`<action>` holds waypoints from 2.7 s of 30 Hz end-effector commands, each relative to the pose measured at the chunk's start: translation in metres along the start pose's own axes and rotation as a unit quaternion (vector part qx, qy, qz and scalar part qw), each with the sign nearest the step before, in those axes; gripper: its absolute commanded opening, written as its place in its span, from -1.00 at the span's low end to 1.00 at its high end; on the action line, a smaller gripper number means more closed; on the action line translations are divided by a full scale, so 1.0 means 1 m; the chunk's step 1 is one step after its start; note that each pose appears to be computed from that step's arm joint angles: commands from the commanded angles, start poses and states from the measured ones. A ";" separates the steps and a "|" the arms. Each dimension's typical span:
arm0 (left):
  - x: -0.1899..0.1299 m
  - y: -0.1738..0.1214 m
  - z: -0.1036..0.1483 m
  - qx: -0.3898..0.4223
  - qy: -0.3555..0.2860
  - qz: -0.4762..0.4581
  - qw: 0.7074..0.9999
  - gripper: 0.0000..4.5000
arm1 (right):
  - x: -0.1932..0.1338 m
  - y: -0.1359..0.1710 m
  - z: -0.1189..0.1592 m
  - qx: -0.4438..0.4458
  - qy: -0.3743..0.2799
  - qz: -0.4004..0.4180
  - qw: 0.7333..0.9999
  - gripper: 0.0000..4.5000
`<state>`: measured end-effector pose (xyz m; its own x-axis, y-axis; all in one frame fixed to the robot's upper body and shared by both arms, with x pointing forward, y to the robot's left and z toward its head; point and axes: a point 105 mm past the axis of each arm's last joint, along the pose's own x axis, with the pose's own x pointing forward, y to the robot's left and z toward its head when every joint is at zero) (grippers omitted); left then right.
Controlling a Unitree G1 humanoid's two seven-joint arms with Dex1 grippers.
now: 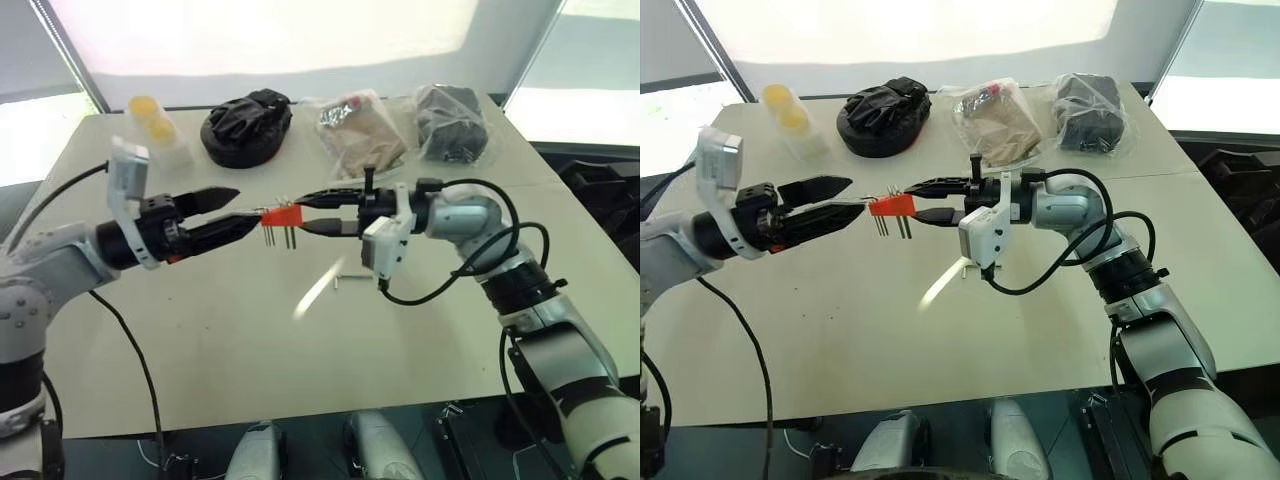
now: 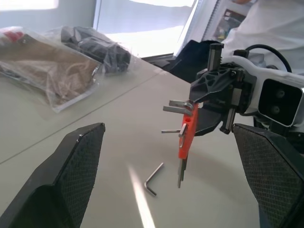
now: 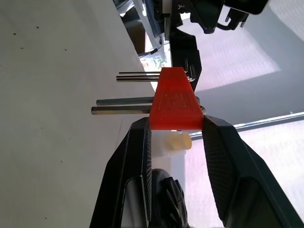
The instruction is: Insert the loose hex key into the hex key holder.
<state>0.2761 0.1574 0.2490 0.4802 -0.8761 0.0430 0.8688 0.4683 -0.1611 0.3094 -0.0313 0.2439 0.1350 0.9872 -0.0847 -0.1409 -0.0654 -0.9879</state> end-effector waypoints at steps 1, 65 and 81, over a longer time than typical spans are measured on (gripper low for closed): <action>0.004 -0.009 0.006 0.017 -0.004 -0.019 1.000 1.00 | -0.002 -0.016 0.009 -0.021 -0.013 -0.025 0.999 -0.56; -0.011 -0.012 0.007 0.087 -0.006 0.040 0.995 -1.00 | -0.028 0.008 -0.046 0.428 0.109 -0.028 0.897 0.99; -0.028 -0.022 -0.010 0.091 0.003 0.091 0.992 -1.00 | -0.053 0.110 -0.083 0.535 0.306 0.216 0.757 0.99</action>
<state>0.2479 0.1702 0.2270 0.6277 -0.7780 -0.0257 0.7772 0.6282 -0.0364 0.3645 -0.1099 0.1182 0.2145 0.6319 -0.7447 -0.9766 0.1502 -0.1539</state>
